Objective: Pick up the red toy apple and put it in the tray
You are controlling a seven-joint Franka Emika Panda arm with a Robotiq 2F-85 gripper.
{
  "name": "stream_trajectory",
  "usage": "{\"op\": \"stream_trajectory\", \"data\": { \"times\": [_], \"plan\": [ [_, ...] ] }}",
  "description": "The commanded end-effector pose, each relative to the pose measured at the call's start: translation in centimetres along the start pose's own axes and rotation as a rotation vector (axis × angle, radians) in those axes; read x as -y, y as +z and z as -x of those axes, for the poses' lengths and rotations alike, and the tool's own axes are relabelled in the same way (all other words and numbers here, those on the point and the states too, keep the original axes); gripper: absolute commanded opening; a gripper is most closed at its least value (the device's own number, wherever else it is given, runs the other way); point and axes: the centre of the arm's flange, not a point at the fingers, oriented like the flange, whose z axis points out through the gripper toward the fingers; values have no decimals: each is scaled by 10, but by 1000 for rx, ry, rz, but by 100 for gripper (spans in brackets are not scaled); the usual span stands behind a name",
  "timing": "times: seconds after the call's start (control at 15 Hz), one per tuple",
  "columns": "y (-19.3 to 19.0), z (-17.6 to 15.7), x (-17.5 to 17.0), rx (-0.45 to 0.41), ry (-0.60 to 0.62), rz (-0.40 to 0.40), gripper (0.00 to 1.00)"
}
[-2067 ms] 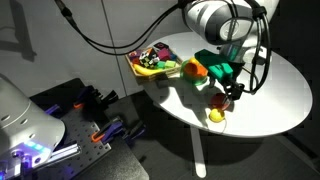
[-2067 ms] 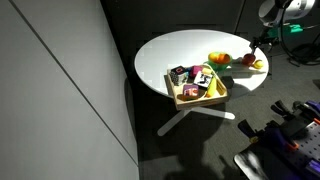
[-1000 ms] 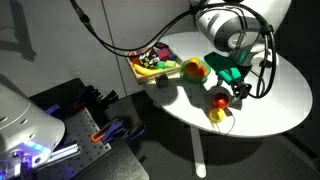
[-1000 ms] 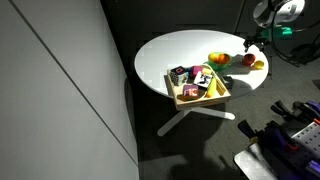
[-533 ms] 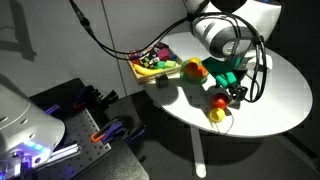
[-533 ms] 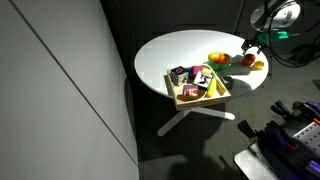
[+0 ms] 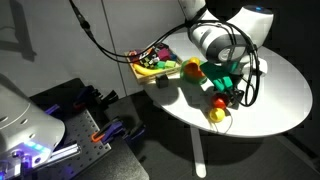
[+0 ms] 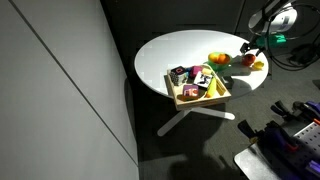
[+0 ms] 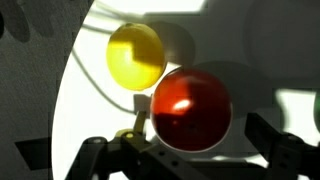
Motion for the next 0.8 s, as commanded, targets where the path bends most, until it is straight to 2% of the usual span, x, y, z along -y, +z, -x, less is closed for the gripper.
{"op": "stream_trajectory", "data": {
  "times": [0.0,0.07,0.2,0.33,0.73],
  "plan": [
    [4,-1,2,-13,-6,12,100],
    [6,0,2,-13,-5,15,100],
    [8,0,3,-9,0,19,74],
    [8,0,3,-7,6,21,57],
    [-7,0,2,-7,40,11,57]
  ]
}}
